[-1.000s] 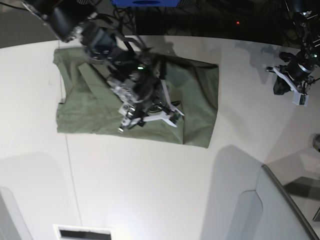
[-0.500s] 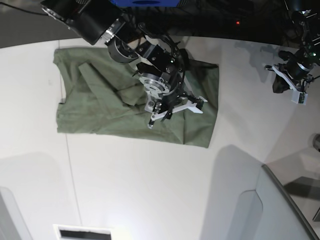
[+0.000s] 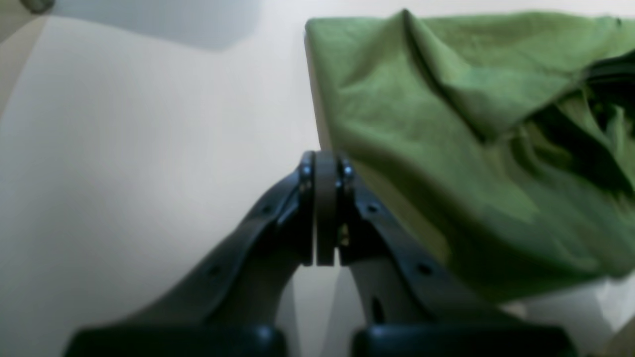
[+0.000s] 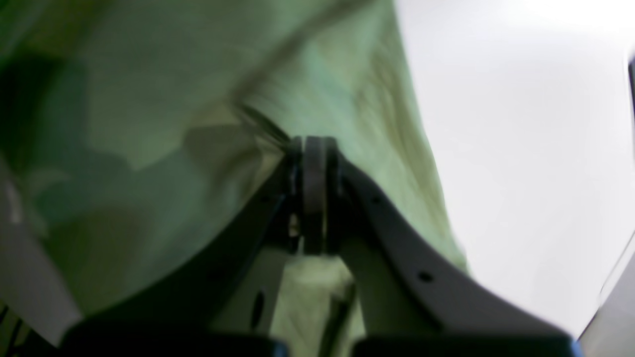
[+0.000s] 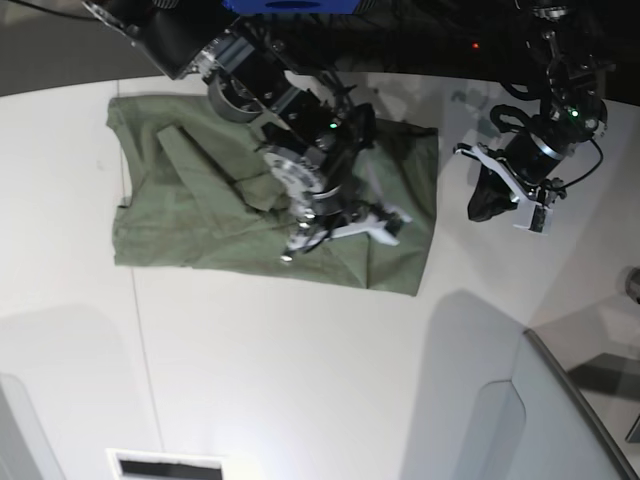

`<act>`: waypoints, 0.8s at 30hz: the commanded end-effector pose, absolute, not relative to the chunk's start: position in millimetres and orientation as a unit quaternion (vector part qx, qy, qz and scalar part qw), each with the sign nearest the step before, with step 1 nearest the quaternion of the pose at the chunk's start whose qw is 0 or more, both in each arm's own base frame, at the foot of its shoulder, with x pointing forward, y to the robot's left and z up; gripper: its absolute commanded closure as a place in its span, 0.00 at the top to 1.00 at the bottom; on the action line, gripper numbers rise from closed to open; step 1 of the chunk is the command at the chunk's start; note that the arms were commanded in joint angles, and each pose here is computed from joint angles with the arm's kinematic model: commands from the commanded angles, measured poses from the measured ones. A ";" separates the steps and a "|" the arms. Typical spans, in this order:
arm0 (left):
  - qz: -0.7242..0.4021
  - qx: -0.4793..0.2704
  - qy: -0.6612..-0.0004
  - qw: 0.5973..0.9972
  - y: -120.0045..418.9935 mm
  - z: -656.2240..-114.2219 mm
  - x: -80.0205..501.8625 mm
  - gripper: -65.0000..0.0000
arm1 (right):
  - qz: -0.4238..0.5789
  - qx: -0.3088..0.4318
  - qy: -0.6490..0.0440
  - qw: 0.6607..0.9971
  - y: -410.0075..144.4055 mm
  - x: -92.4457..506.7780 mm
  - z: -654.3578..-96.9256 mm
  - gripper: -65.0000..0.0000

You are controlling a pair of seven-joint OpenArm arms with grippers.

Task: Layout the t-shirt on the table in an organized manner, then fold the t-shirt properly
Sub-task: 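Bring the left gripper in and grasp the folded layer beside the right gripper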

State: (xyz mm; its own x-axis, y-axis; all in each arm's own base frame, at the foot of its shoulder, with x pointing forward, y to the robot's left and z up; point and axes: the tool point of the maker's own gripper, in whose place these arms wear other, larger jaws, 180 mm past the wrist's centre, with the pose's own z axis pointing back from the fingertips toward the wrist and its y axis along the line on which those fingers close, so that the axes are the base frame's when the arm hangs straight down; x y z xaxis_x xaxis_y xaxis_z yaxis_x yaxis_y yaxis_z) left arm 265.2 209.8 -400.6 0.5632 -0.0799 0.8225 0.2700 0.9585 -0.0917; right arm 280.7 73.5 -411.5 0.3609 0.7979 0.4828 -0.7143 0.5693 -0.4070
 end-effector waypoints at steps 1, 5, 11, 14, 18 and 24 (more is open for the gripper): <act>-0.096 -0.111 -0.481 0.864 203.7 -388.1 274.4 0.00 | 0.437 -0.057 -0.358 0.823 75.3 291.3 -393.2 0.05; -0.108 -0.143 -0.472 0.863 171.3 -396.8 278.1 0.00 | 0.388 -0.064 -0.363 0.845 46.1 299.5 -386.8 0.00; -0.097 -0.154 -0.444 0.877 147.9 -421.5 285.0 0.00 | 0.360 -0.073 -0.354 0.860 25.9 302.9 -391.6 0.00; -0.090 -0.148 -0.445 0.879 149.8 -422.4 288.7 0.00 | 0.360 -0.071 -0.350 0.862 25.9 299.3 -394.4 0.00; -0.092 -0.155 -0.439 0.880 144.4 -427.1 292.3 0.00 | 0.360 -0.070 -0.348 0.863 25.9 297.4 -395.8 0.00; -0.114 -0.175 -0.427 0.880 121.6 -434.1 293.9 0.00 | 0.360 -0.070 -0.348 0.863 25.9 297.4 -395.8 0.00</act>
State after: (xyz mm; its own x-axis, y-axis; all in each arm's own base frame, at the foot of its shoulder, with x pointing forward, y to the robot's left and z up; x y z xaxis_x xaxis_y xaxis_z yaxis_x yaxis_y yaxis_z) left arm 283.0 118.7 -446.8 0.6477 -0.0642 0.7592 0.3473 0.9118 -0.2192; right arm 287.2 20.4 -409.5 0.5246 0.6808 0.5112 -0.5890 0.7238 -0.3595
